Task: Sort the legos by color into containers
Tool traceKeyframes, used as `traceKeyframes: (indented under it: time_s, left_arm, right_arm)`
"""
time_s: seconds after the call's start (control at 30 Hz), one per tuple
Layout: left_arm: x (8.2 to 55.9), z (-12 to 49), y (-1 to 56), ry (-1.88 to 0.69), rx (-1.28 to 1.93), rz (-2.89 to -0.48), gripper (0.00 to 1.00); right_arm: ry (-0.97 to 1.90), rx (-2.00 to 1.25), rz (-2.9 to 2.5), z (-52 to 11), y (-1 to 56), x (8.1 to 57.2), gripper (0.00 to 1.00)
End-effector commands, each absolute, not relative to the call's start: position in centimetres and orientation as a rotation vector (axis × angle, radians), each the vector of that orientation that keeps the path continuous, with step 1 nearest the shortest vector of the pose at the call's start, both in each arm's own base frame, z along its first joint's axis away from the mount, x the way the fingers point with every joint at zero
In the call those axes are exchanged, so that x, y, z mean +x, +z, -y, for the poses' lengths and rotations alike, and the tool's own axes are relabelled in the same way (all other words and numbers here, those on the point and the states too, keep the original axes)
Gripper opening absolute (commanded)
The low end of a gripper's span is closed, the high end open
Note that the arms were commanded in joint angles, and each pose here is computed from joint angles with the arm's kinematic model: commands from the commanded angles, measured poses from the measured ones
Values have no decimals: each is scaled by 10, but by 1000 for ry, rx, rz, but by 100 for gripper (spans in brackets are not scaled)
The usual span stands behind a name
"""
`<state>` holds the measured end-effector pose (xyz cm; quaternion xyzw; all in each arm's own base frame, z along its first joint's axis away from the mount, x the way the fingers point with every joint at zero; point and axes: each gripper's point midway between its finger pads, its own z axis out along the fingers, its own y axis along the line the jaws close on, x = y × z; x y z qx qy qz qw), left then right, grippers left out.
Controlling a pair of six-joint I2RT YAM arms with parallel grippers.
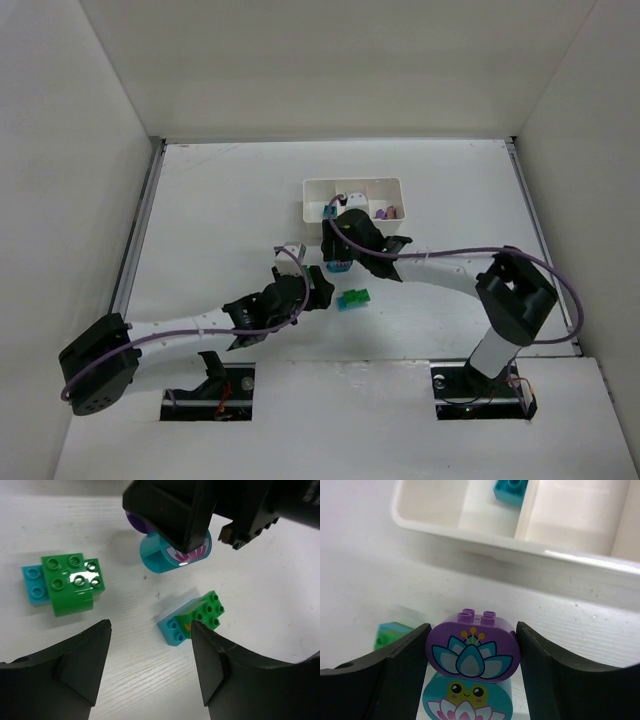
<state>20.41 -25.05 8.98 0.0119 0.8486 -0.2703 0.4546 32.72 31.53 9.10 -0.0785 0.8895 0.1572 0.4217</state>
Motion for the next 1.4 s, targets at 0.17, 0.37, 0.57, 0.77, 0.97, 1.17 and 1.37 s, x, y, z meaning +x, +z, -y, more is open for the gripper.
traceKeyframes:
  time_s: [0.17, 0.37, 0.57, 0.77, 0.97, 1.17, 1.37]
  left_arm:
    - [227, 288, 151, -842, -60, -1847, 67]
    - [239, 287, 172, -940, -217, -1701, 69]
    - [248, 290, 174, -971, -310, -1678, 69]
    - [256, 295, 178, -982, -337, -1668, 67]
    - [264, 298, 188, -1000, -337, -1634, 66]
    - [269, 303, 189, -996, -326, -1619, 54]
    - [267, 311, 183, -1008, -298, -1638, 39]
  right_arm:
    - [542, -123, -2107, -324, 152, 327, 55]
    - [661, -82, -2083, -325, 169, 323, 55]
    - [740, -27, -2065, -318, 182, 327, 55]
    - [808, 9, -2036, -319, 195, 327, 55]
    - [876, 10, -2041, -325, 191, 320, 55]
    - [915, 19, -2049, -329, 185, 316, 55]
    - [936, 38, -2033, -328, 187, 317, 55]
